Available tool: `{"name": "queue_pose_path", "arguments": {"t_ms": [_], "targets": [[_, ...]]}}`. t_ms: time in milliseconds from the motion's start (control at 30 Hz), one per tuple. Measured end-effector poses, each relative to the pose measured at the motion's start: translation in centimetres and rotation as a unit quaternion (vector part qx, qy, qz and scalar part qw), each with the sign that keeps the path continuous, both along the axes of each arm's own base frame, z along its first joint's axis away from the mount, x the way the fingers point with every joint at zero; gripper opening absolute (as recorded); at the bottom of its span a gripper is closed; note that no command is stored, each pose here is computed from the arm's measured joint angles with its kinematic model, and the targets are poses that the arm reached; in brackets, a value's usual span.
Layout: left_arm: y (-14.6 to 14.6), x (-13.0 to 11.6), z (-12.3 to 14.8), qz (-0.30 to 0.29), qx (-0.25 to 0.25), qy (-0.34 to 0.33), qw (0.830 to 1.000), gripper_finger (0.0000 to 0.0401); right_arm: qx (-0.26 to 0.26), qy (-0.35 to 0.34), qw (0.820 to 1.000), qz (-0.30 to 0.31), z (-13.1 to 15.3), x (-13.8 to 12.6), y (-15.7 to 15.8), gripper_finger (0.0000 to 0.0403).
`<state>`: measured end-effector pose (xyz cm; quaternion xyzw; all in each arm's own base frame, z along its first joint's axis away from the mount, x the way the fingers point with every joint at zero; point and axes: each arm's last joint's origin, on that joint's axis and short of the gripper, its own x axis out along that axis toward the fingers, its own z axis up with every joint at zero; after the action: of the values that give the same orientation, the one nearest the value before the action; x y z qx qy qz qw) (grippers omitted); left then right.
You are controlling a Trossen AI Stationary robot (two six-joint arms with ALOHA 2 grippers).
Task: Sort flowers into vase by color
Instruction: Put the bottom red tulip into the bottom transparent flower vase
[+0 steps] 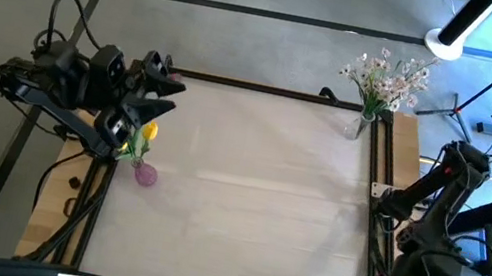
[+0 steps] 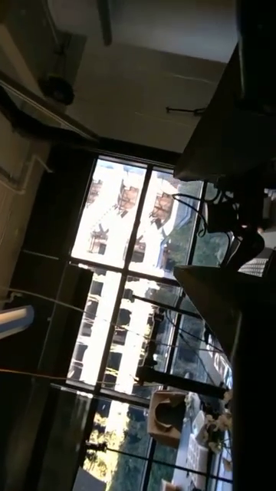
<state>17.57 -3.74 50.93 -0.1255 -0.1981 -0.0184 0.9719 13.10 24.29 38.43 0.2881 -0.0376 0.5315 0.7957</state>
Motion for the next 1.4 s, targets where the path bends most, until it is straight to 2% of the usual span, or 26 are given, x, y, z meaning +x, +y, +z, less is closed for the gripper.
{"name": "queue_pose_path", "arguments": {"t_ms": [133,300,500,667,933,1400], "targets": [[-0.4,-0.1,0.0,-0.010,0.002,-0.001,1.000,0.0188,-0.005,-0.006,1.000,0.006,-0.5,-0.7,-0.7,0.0001],[-0.5,-0.1,0.0,-0.012,0.003,0.000,1.000,0.0188,-0.050,-0.013,0.999,0.009,-0.8,-1.4,-2.0,0.0001],[-0.5,0.1,-0.1,-0.013,0.003,0.006,1.000,0.0188,-0.035,-0.033,0.998,0.028,-2.1,-3.0,-2.2,0.0001],[-0.5,0.1,-0.2,-0.011,0.006,0.012,1.000,0.0188,-0.029,-0.043,0.999,0.007,-3.7,-3.9,-2.3,0.0001],[-0.6,0.4,-0.4,-0.011,0.008,0.019,1.000,0.0188,-0.037,-0.070,0.997,-0.005,-3.6,-4.1,-2.5,0.0001],[-0.6,0.5,-0.5,-0.010,0.009,0.021,1.000,0.0188,-0.127,-0.072,0.989,-0.022,-5.1,-3.9,-2.1,0.0001]]}}
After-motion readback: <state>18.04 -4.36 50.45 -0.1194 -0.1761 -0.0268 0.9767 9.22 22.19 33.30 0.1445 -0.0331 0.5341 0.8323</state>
